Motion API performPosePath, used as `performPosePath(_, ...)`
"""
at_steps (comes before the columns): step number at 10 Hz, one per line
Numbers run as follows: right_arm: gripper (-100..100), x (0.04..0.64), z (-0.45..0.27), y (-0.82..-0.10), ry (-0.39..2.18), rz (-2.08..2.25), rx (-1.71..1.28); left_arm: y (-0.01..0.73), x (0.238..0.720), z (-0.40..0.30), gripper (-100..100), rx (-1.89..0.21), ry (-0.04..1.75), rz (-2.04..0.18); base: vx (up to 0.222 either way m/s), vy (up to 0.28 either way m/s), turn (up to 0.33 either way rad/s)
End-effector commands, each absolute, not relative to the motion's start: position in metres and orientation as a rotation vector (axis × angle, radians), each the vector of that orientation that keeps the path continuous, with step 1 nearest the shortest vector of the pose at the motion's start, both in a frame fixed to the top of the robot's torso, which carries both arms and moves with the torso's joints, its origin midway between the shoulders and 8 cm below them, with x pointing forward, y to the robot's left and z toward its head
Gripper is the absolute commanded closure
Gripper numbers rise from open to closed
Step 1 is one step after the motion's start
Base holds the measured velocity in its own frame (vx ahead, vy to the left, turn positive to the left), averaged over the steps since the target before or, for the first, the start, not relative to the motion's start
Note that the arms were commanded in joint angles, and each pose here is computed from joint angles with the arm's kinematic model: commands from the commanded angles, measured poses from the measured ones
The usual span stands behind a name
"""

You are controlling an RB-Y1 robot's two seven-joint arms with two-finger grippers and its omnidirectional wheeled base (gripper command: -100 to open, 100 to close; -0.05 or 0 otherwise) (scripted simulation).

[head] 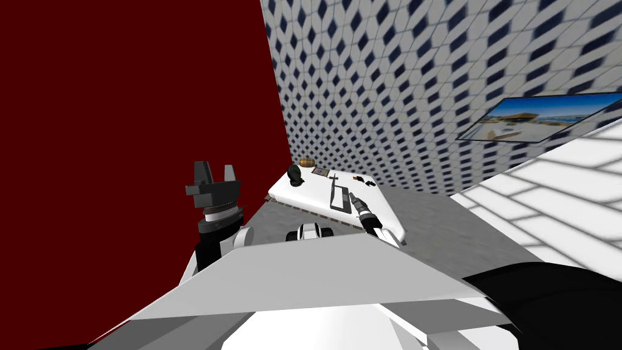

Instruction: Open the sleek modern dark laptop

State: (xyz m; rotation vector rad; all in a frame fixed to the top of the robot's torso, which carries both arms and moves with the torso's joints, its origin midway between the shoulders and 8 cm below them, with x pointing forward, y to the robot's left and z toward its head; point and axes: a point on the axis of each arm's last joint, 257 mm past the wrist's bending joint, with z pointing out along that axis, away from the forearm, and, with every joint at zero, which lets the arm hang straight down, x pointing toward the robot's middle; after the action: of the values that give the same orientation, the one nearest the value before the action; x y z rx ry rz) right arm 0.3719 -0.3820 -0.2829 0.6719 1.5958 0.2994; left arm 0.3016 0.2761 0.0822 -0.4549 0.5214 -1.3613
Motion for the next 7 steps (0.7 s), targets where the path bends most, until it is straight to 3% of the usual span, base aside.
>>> performPosePath(1, -100, 0.359, -0.314, -0.403, 1.671, 0.175, 0.672, 0.276, 0.302, 0.082, 0, -0.455, 0.521, -1.361, 0.012, 0.077, 0.096)
performPosePath(7, -100, 0.308, -0.382, -0.457, 1.839, -0.130, 0.679, 0.276, 0.302, 0.082, 0, -0.455, 0.521, -1.361, 0.020, 0.072, 0.141)
